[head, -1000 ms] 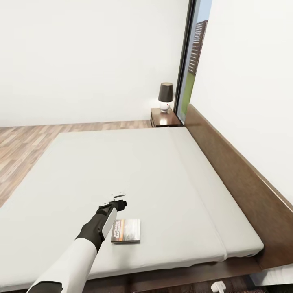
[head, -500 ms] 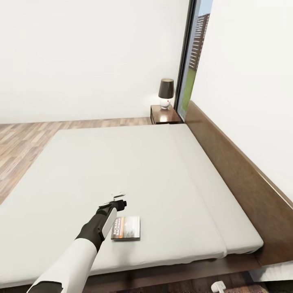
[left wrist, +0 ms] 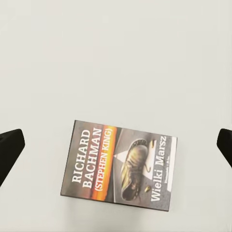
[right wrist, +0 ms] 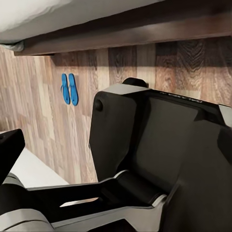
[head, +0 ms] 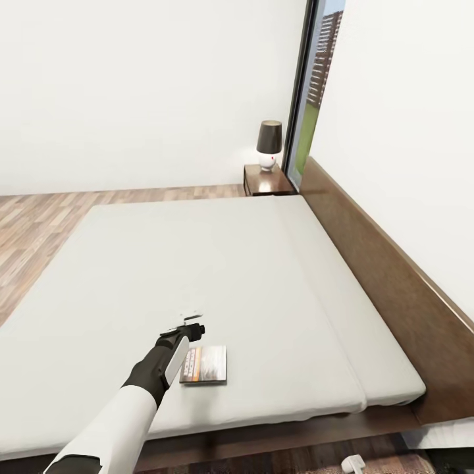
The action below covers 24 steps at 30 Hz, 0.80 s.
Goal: In the bedroom, move the book from the bed onto either nightstand, and place the two sandals side by side next to the bed.
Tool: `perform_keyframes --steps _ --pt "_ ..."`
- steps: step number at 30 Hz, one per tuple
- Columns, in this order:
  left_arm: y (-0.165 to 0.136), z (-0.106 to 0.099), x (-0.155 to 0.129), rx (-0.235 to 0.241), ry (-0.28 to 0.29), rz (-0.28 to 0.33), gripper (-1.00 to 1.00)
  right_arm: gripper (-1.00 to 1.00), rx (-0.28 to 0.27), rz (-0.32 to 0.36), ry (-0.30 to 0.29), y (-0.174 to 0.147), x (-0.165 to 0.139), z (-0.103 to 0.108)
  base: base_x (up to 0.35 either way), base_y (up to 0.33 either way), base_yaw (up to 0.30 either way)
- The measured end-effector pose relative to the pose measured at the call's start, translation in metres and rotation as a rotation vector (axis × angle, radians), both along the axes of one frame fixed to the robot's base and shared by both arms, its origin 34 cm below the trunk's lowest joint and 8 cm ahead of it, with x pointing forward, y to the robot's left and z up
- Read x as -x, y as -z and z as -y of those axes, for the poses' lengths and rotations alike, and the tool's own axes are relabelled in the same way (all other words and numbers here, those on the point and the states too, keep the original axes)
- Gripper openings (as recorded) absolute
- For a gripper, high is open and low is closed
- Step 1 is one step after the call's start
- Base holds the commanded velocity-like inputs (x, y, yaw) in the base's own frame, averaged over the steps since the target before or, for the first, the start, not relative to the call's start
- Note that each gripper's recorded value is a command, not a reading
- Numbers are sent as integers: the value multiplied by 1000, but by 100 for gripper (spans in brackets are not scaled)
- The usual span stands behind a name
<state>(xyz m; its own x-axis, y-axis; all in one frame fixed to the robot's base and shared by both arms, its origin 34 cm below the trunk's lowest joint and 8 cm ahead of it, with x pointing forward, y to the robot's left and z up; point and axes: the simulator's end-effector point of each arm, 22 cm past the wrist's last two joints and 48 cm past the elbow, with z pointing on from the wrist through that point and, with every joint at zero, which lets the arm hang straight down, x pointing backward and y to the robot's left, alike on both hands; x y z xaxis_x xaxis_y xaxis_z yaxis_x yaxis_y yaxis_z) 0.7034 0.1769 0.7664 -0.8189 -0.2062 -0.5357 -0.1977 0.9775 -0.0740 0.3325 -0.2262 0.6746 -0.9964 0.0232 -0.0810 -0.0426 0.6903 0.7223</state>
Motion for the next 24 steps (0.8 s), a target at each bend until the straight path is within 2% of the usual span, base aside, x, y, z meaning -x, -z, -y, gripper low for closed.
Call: perform_keyframes --steps 24 --pt "22 0 9 0 0 -38 100 100 0 -38 0 8 13 0 0 0 0"
